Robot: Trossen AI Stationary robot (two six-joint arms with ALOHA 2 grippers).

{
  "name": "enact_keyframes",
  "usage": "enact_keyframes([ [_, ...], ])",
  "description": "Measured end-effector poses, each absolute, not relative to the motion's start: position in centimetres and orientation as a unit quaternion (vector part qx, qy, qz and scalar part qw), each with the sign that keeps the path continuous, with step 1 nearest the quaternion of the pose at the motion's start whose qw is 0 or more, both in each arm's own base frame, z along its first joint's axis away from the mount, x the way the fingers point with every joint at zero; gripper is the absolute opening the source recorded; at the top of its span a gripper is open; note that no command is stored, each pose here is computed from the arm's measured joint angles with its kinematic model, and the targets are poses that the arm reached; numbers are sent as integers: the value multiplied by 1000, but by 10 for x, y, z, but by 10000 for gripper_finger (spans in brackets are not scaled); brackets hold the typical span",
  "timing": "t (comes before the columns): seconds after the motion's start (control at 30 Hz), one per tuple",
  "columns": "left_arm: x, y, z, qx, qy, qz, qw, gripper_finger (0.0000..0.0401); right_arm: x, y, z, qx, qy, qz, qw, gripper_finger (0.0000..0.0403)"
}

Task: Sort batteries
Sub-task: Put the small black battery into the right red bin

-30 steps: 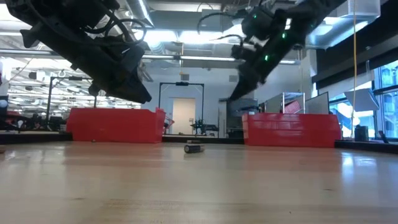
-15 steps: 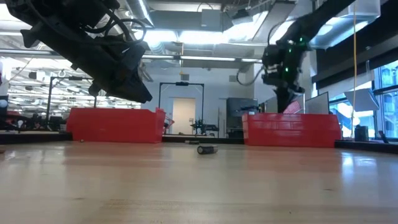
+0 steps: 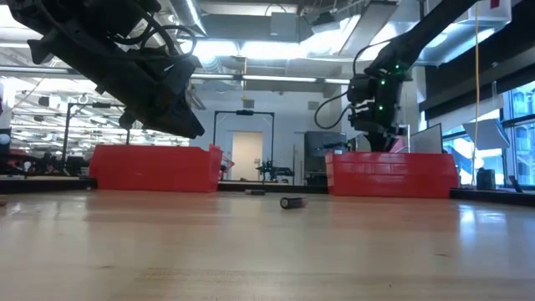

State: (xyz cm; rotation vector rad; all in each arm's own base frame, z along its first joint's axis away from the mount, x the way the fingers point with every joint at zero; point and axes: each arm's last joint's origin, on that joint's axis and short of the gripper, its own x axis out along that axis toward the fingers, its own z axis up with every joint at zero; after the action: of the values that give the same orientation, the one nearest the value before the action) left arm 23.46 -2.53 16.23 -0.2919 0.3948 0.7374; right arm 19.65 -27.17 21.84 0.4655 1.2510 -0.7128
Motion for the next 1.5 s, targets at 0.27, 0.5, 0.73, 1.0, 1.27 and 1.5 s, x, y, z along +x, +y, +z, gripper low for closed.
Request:
enact_keyframes([
  [0.27,234,-25,162,-134,195,356,904,95,192,-257,270,183,550,-350,735,164],
  [0.5,237,-26,159,-88,211,346,910,95,220,-191,314,76,418,-273,863,143],
  [0.73,253,-25,142,-36,214,337,916,95,267,-100,239,-7,267,-72,961,125],
  [1.0,274,4,117,-23,238,268,933,140,297,-61,163,21,218,-44,975,164],
  [1.27,277,46,89,-8,291,202,935,207,308,-53,147,57,239,7,969,214],
  [1.5,276,63,78,3,306,159,939,193,308,-52,147,60,239,13,969,207],
])
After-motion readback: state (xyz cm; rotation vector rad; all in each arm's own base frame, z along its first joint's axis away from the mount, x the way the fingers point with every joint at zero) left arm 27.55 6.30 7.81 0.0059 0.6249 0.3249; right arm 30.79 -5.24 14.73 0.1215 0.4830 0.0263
